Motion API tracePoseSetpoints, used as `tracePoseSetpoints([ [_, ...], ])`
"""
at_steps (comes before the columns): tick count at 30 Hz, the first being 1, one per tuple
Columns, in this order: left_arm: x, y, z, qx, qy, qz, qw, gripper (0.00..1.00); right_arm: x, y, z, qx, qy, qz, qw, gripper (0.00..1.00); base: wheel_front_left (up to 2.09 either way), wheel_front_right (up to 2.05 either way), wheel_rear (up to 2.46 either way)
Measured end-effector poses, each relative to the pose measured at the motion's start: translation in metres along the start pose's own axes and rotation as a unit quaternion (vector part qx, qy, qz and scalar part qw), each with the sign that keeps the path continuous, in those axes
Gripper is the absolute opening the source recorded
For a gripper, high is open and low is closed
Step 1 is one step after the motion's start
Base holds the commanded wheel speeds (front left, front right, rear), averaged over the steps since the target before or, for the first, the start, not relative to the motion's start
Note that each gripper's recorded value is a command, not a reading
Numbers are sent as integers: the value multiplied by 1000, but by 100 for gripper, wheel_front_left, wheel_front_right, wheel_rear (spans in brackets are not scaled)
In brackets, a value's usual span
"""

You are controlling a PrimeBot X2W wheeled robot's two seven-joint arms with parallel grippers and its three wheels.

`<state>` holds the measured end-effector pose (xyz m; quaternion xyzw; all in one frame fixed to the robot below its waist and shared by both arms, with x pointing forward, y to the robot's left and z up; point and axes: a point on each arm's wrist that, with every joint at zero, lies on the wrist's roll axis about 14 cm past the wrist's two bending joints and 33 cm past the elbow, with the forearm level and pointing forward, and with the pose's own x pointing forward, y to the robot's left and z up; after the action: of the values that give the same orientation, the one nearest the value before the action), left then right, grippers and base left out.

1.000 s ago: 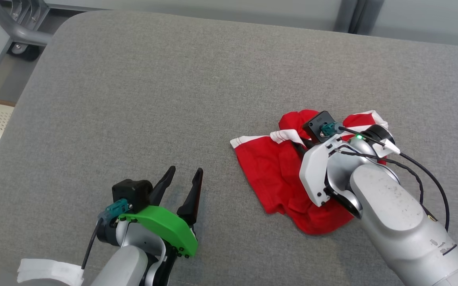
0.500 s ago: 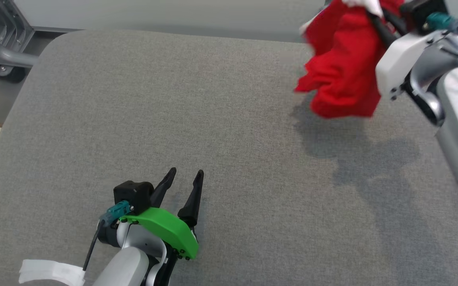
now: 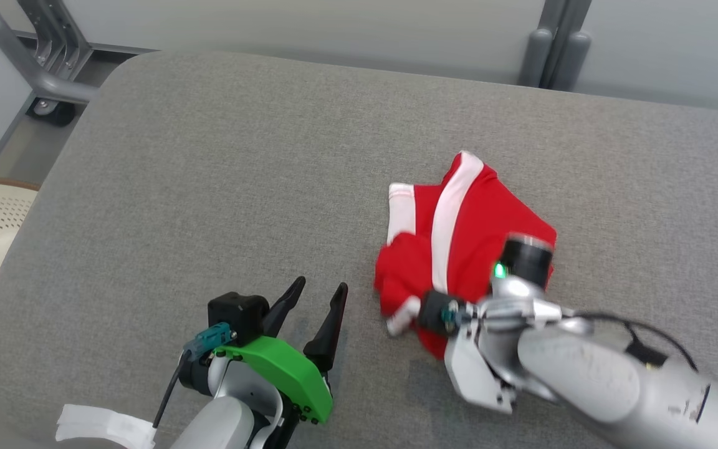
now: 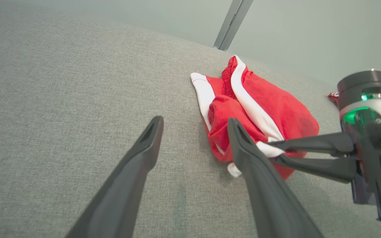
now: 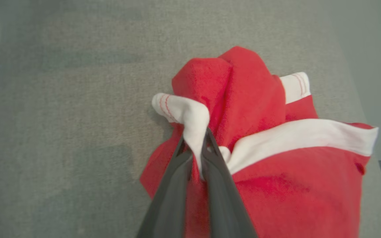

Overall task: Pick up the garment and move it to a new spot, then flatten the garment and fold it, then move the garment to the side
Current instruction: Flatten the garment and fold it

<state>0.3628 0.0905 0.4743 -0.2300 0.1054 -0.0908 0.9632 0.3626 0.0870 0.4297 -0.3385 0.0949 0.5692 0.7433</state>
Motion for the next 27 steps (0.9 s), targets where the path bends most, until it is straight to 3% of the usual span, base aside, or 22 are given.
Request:
tracePoseSetpoints([
  [3, -2, 2, -1, -1, 1, 4, 1000, 100, -4, 76, -32, 28, 37, 97, 994, 0, 0, 0, 0],
  [6, -2, 13, 1, -6, -3, 21, 1000, 100, -10, 104, -32, 29, 29, 144, 989, 0, 0, 0, 0],
  [7, -2, 17, 1, -7, -4, 26, 1000, 100, -11, 108, -32, 29, 27, 153, 987, 4, 0, 0, 0],
  [10, -2, 25, 2, -5, -6, 38, 999, 100, -17, 103, -31, 43, 19, 151, 987, 30, 0, 0, 0],
  [11, -1, 26, 2, -3, -6, 38, 999, 100, -18, 92, -30, 50, 16, 137, 989, 48, 0, 0, 0],
  [12, 1, 26, 3, 0, -5, 34, 999, 100, -22, 68, -33, 56, 15, 105, 993, 100, 0, 0, 0],
  [17, 13, 8, 7, 11, 0, -3, 1000, 100, -35, 45, -29, 76, 1, 67, 995, 100, 0, 0, 0],
  [22, 41, -40, 31, 27, -7, -91, 995, 100, -49, 43, -26, 95, -18, 49, 994, 100, 0, 0, 0],
  [27, 61, -65, 7, 35, 75, -133, 988, 100, -65, 39, -28, 141, -39, 13, 989, 100, 0, 0, 0],
])
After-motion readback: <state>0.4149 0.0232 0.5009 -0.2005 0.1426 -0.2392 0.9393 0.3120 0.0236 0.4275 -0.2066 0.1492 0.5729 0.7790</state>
